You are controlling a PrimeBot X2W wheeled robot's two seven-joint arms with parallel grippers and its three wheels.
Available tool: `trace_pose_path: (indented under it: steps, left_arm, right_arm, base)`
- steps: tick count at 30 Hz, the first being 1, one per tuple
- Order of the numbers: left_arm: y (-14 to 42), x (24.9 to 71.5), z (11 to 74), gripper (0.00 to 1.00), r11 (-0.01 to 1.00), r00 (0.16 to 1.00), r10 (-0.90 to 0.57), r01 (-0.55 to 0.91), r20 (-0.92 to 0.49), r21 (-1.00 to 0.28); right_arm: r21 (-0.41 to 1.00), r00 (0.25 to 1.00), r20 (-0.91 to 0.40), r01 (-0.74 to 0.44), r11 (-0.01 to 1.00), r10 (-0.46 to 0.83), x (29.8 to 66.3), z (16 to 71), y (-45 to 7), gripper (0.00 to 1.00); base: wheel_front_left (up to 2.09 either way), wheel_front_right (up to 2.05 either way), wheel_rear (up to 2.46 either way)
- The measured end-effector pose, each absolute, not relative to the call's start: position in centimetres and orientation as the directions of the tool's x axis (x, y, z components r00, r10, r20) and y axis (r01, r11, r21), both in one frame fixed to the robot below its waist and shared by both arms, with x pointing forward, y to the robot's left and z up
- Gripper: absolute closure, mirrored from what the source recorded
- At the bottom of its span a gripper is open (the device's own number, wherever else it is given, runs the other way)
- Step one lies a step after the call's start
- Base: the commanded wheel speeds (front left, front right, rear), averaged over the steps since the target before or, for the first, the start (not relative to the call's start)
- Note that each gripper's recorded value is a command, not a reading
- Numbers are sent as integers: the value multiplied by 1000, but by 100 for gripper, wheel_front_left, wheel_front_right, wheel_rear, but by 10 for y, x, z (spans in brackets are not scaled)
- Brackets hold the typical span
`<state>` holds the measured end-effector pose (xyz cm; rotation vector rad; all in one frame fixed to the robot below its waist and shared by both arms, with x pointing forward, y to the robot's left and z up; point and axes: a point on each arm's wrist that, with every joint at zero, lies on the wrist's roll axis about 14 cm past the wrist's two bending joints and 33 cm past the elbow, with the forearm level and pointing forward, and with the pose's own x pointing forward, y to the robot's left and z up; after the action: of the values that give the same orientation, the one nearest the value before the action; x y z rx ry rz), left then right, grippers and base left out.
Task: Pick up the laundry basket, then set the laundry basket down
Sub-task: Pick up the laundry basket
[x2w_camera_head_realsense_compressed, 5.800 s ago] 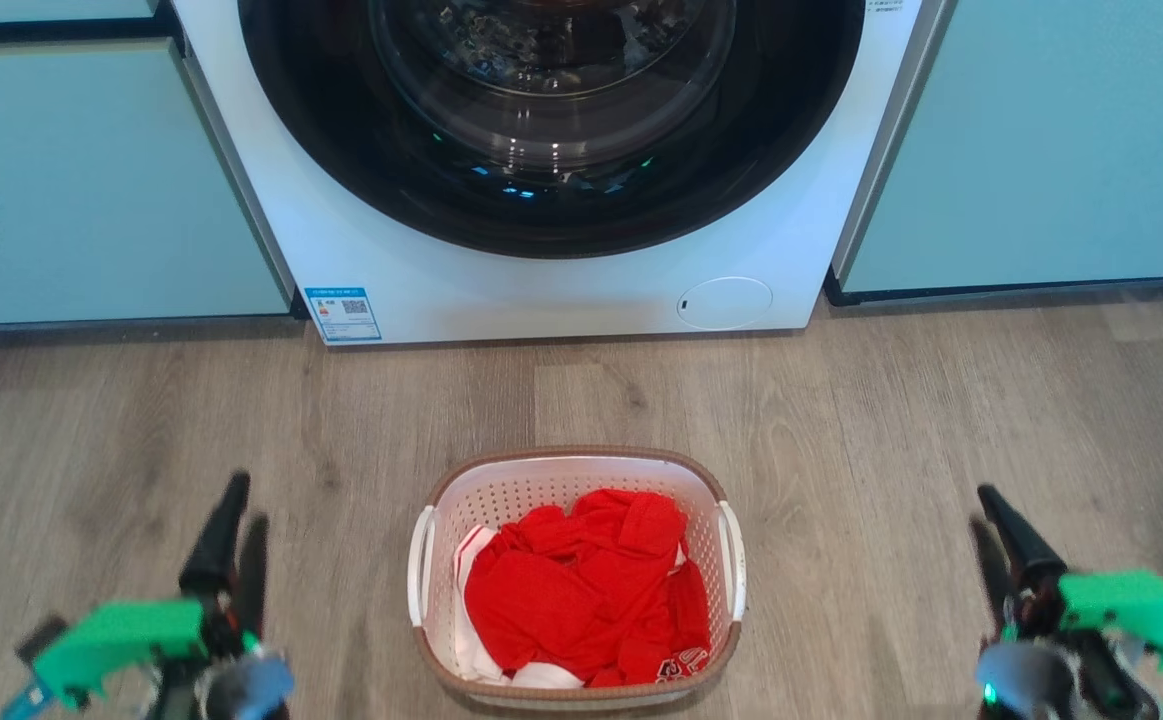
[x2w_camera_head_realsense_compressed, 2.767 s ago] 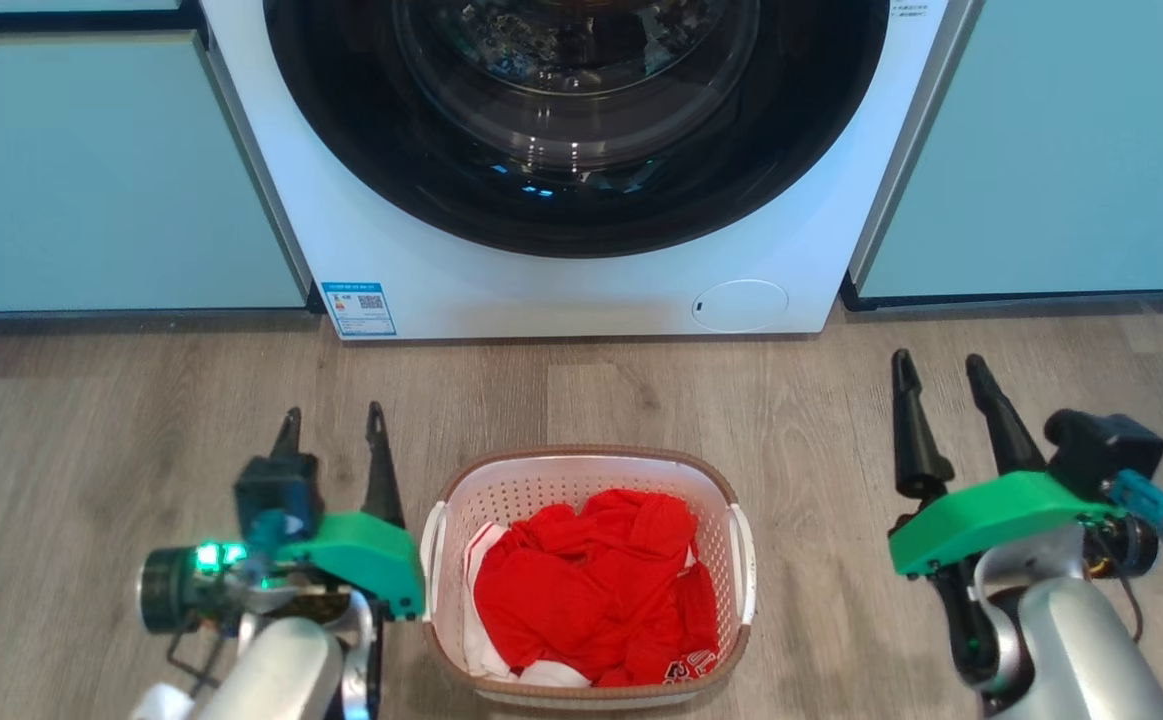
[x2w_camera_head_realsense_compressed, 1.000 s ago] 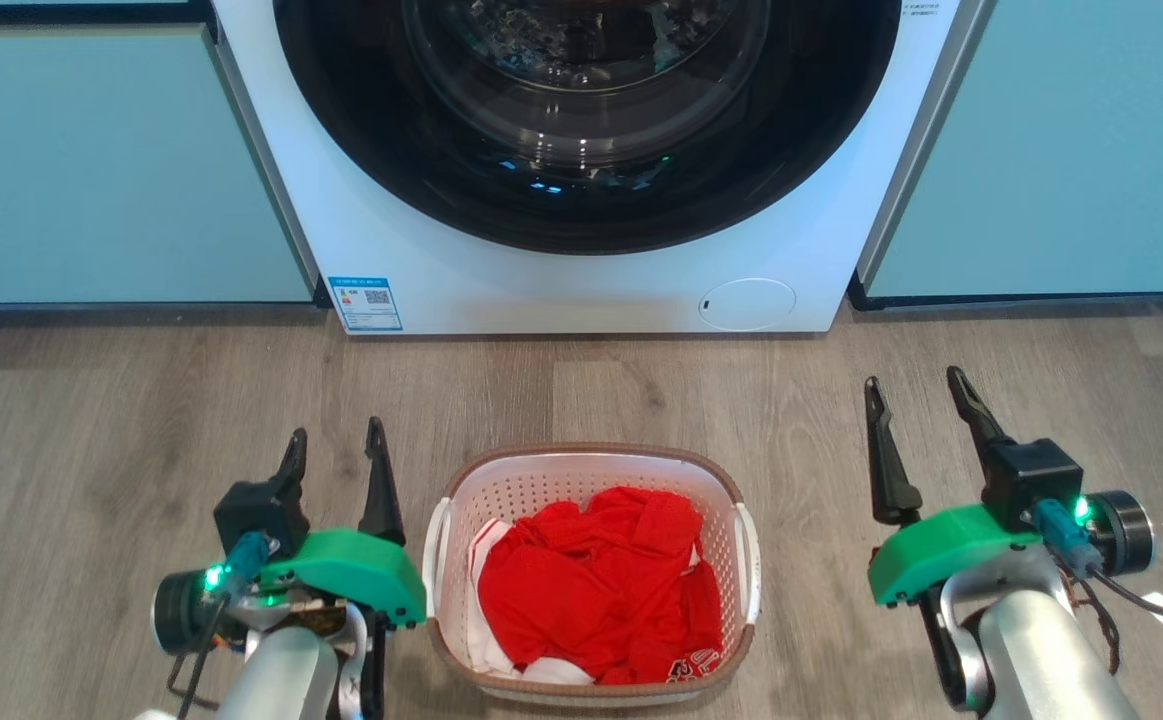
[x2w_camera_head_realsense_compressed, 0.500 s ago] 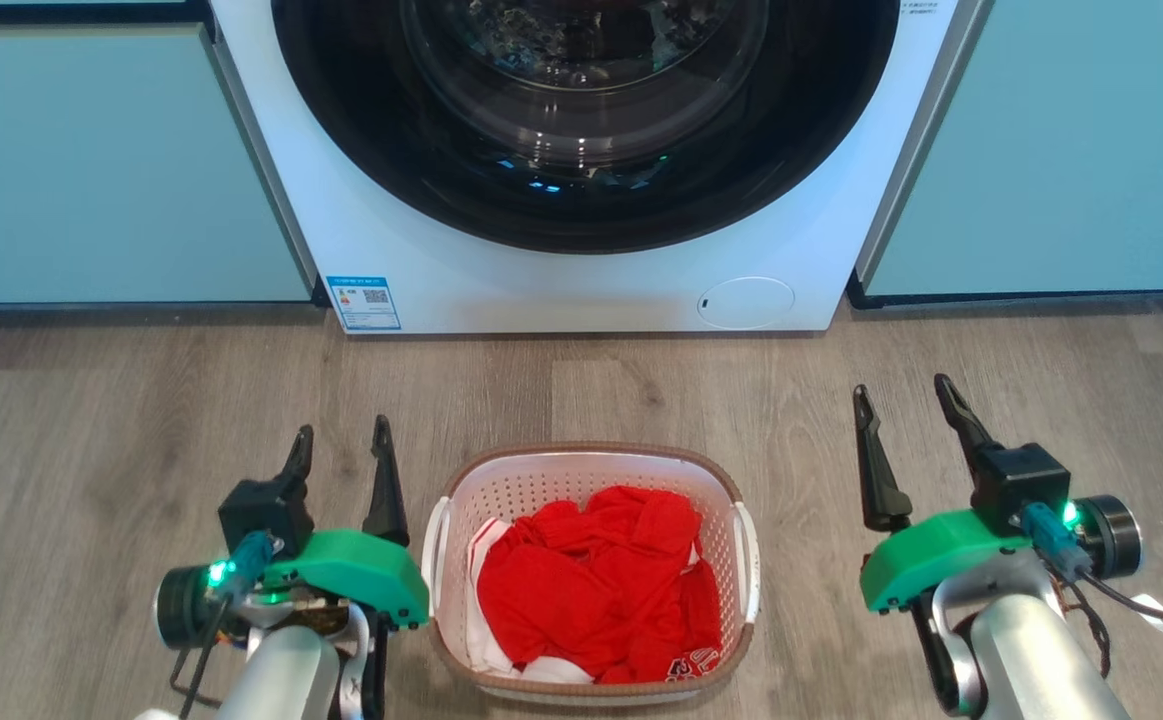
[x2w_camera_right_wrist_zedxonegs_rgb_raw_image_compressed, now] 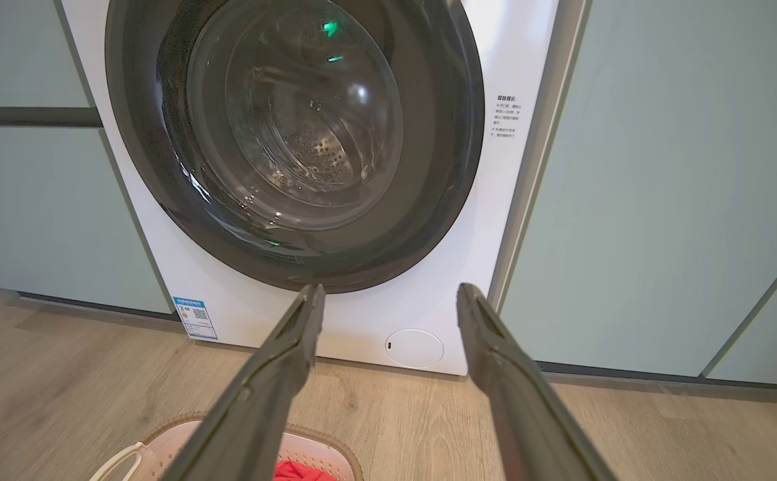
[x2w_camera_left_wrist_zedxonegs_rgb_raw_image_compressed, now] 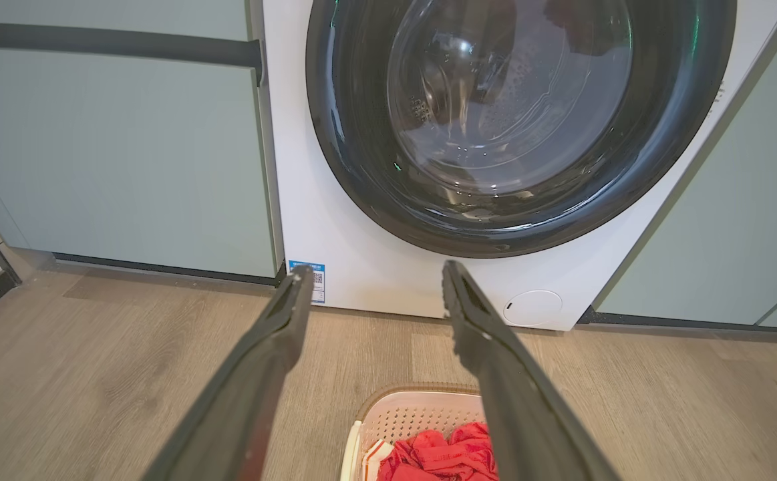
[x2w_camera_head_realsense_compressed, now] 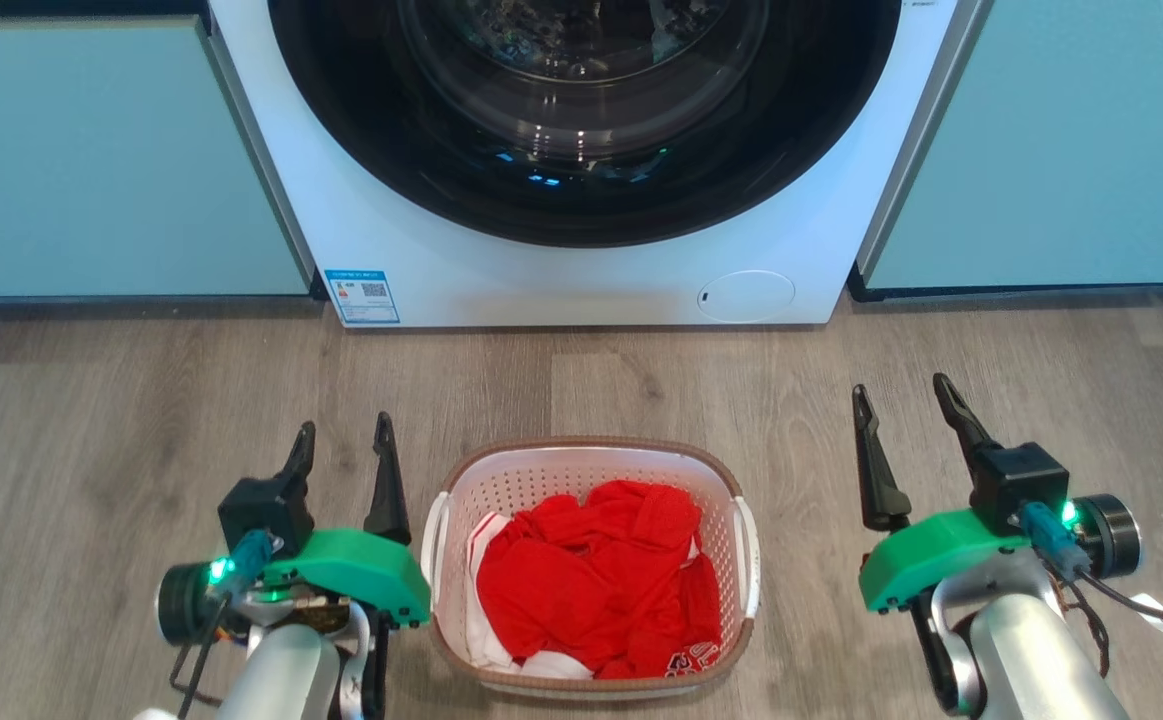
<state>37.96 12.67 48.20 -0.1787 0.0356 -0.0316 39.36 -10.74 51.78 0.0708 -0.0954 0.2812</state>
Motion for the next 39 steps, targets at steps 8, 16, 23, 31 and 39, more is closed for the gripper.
trace_pose_path:
  steps: [8, 16, 23, 31, 39]
  left_arm:
    - [121, 384, 456, 0, 983, 992, -55, 33, -114, -183]
    - [122, 413, 410, 0, 986, 967, -62, 21, -248, -164]
    - [123, 432, 352, 0, 988, 913, -77, 18, -400, -150]
    - [112, 448, 287, 0, 986, 821, -146, 73, -552, -152]
    - [120, 434, 220, 0, 988, 694, -139, 53, -706, -143]
  right_arm:
    - [68, 960, 38, -279, 958, 277, 400, 494, -107, 0]
    - [72, 946, -72, -310, 948, 315, 437, 454, -94, 0]
    - [130, 918, -219, -307, 943, 330, 463, 396, -88, 0]
    - [189, 852, -409, -272, 944, 328, 481, 316, -87, 0]
    - [225, 739, -578, -262, 938, 345, 478, 245, -81, 0]
  base:
    - [0, 0, 0]
    - [0, 0, 0]
    - [0, 0, 0]
    - [0, 0, 0]
    - [0, 0, 0]
